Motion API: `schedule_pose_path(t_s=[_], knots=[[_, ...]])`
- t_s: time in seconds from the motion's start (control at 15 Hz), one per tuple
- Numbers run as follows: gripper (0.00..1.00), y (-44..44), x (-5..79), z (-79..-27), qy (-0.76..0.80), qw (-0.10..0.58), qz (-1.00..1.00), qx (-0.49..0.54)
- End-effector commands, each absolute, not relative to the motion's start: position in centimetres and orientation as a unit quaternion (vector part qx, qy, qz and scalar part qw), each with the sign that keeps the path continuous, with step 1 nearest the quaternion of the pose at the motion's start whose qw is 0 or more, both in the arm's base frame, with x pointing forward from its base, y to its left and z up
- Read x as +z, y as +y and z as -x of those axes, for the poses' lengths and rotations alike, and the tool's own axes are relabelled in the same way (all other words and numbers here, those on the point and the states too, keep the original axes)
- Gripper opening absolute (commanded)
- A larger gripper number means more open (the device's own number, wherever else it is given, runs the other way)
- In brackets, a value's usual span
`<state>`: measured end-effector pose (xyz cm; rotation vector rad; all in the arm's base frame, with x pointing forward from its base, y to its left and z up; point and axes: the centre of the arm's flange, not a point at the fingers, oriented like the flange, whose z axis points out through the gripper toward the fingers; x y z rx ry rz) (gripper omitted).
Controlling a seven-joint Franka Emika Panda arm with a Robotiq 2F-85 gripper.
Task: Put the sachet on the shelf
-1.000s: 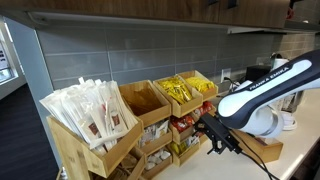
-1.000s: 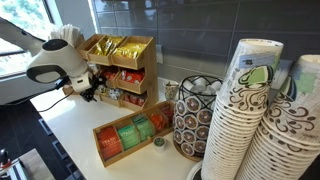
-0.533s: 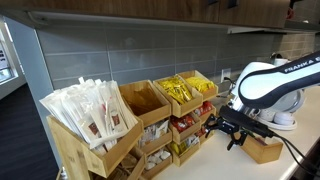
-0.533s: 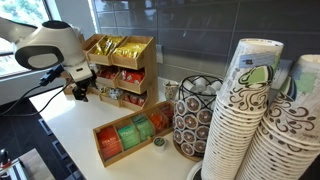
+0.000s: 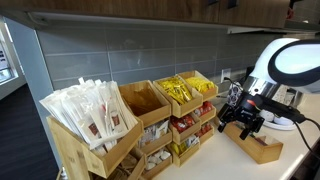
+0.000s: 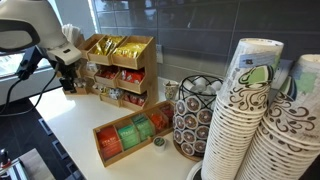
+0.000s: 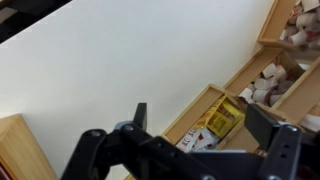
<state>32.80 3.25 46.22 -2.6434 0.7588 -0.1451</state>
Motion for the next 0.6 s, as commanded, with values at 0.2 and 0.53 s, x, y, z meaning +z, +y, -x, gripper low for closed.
schedule_pose_path(t_s=[0.2,0.53], knots=[[1.0,2.8,48.9,-28.6,0.127,0.216,0.966,-0.062],[1.0,3.2,49.7,-29.0,0.112,0.213,0.968,-0.074]])
